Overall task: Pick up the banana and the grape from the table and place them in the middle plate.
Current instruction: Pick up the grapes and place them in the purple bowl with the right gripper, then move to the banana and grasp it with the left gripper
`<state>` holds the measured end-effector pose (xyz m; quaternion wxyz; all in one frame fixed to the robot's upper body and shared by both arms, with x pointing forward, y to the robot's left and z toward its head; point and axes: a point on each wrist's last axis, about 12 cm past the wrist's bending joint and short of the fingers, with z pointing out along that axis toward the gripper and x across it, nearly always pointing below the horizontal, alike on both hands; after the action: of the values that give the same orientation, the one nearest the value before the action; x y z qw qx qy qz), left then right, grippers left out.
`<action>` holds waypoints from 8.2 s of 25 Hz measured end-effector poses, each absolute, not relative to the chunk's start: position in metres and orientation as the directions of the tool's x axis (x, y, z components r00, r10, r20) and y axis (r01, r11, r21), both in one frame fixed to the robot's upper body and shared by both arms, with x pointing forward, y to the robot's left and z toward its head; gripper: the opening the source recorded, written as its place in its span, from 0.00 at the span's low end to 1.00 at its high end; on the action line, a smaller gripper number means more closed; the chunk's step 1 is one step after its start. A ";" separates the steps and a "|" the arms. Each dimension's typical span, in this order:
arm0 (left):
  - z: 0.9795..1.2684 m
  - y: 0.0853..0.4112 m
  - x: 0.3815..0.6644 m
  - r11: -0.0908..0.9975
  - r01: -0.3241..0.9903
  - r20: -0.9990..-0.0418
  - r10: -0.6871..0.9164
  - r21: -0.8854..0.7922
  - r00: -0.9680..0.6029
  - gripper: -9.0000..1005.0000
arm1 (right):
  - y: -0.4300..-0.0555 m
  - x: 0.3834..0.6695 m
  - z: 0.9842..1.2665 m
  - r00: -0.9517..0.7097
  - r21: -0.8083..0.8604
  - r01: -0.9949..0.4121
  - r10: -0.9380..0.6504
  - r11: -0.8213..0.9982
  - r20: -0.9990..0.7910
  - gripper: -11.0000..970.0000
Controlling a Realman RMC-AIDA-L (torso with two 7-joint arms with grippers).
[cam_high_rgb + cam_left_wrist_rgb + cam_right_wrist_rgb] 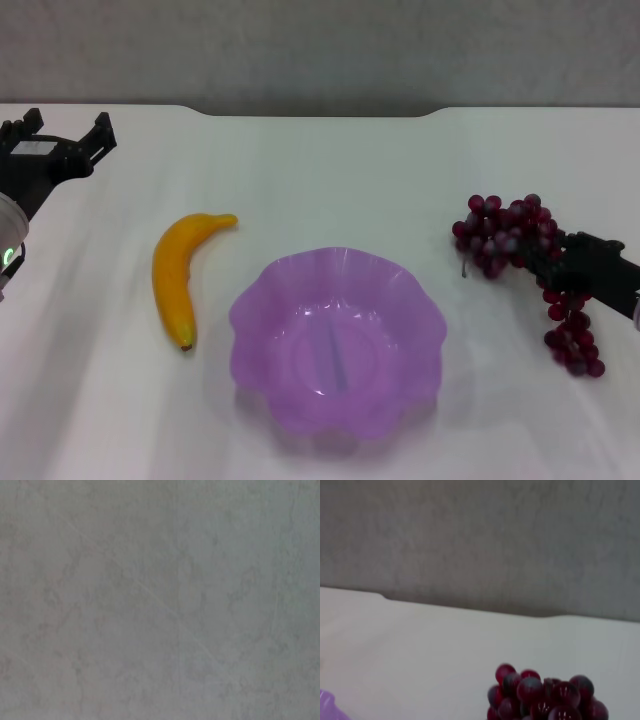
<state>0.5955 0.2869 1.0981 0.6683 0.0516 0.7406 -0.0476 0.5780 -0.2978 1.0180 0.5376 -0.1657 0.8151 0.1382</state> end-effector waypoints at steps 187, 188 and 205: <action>1.091 0.278 0.600 0.986 0.169 -0.991 0.030 0.007 -0.129 0.89 | -0.170 0.569 1.075 0.128 -0.174 -0.807 -0.121 0.564 -0.984 0.76; 1.091 0.277 0.600 0.986 0.169 -0.991 0.030 0.007 -0.129 0.89 | -0.171 0.570 1.074 0.129 -0.178 -0.804 -0.126 0.568 -0.984 0.81; 1.087 0.279 0.599 0.986 0.166 -0.989 0.035 0.011 -0.142 0.89 | -0.273 0.584 1.085 0.150 -0.054 -0.465 0.018 0.884 -0.989 0.92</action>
<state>0.5990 0.2790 1.0874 0.6517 0.0665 0.7538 -0.0504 0.5837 -0.2729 1.0854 0.7373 -0.1771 0.6311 0.1637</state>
